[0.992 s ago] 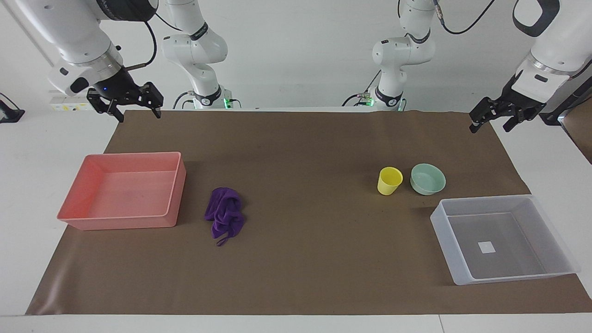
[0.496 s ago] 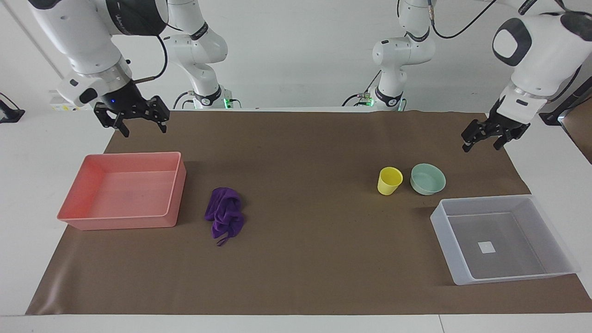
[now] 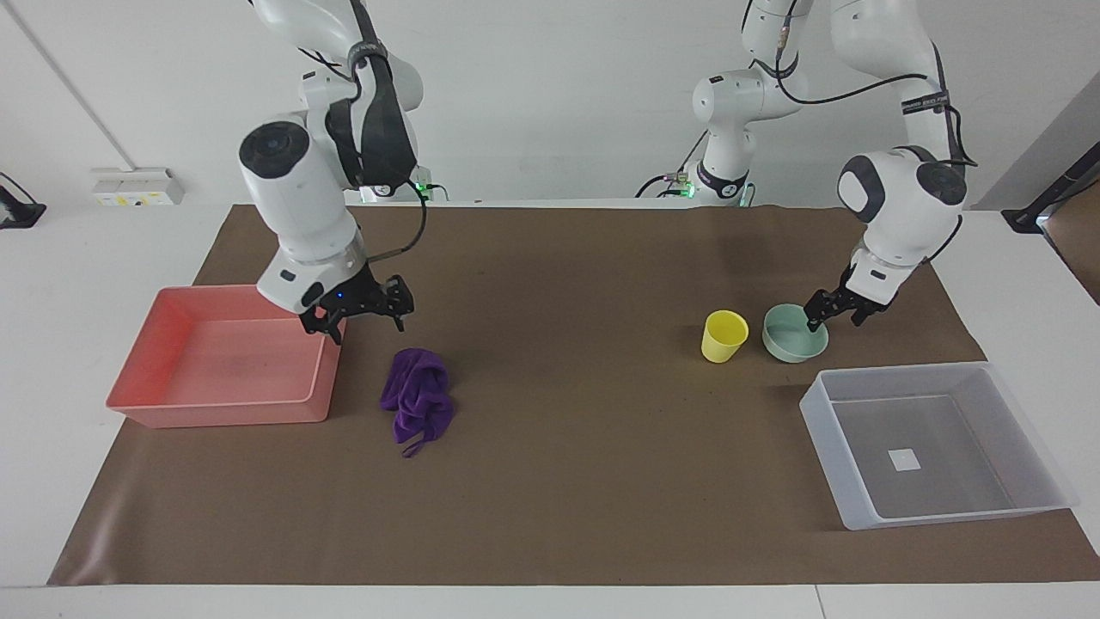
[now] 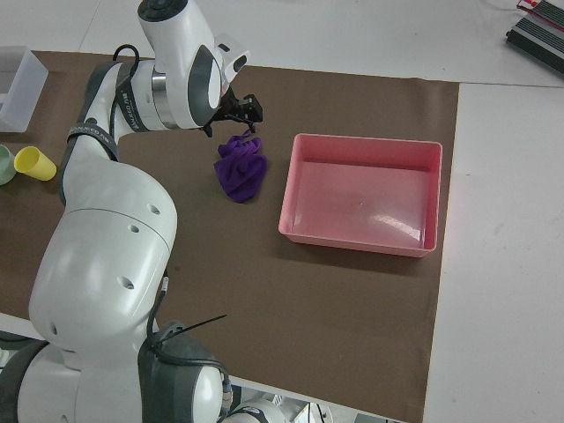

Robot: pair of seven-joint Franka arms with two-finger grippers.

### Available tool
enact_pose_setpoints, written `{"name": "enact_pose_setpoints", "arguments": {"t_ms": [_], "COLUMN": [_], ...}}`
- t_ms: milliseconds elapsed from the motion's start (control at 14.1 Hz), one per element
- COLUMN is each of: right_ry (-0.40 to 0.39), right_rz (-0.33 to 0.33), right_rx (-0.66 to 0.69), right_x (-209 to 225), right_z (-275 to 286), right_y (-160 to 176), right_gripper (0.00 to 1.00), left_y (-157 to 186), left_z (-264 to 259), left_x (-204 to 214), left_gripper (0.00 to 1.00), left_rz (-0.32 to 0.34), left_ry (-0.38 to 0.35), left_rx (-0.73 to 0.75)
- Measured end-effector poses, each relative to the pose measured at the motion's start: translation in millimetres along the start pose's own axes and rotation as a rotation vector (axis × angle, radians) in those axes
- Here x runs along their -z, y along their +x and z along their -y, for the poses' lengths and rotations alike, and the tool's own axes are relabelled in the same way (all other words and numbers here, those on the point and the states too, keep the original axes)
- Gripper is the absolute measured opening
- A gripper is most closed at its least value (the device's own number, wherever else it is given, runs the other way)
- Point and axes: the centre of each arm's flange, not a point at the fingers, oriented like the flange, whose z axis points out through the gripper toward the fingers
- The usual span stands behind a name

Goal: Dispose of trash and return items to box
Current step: 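Lift the green bowl with the left gripper while the right gripper grasps the cloth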

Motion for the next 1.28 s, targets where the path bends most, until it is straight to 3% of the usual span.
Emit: {"name": "enact_pose_setpoints", "arguments": {"t_ms": [425,567,638,709,850,992,1205,1276], "right_ry": [-0.008,-0.009,-0.009,-0.010,-0.011,-0.011,-0.009,-0.008], "right_rz": [-0.028,-0.019,-0.012,-0.008,0.000,-0.003,-0.012,-0.020], "right_rx": [0.014,-0.008,-0.014,-0.019,-0.030,-0.036,-0.042,-0.046], "right_x": [-113,-138,-142,-143,-143,-137,-104,-82], "right_z": [14,19,19,16,10,8,5,3], "right_y": [16,10,7,6,5,5,7,9], "right_gripper": [1.00,1.00,1.00,0.90,0.65,0.42,0.12,0.10], "left_y": [3,5,7,12,26,44,77,91], "left_z": [1,1,0,0,-4,-8,-7,-3], "left_x": [-19,-15,-10,0,41,104,180,185], "left_gripper": [0.25,0.07,0.07,0.07,0.04,0.04,0.04,0.04], "left_rz": [-0.002,-0.003,0.009,0.036,0.101,0.120,0.017,-0.035], "left_ry": [-0.001,-0.001,-0.001,-0.002,-0.005,-0.006,-0.012,-0.021], "left_rx": [0.009,0.009,0.009,0.008,0.001,-0.008,0.003,0.017]}}
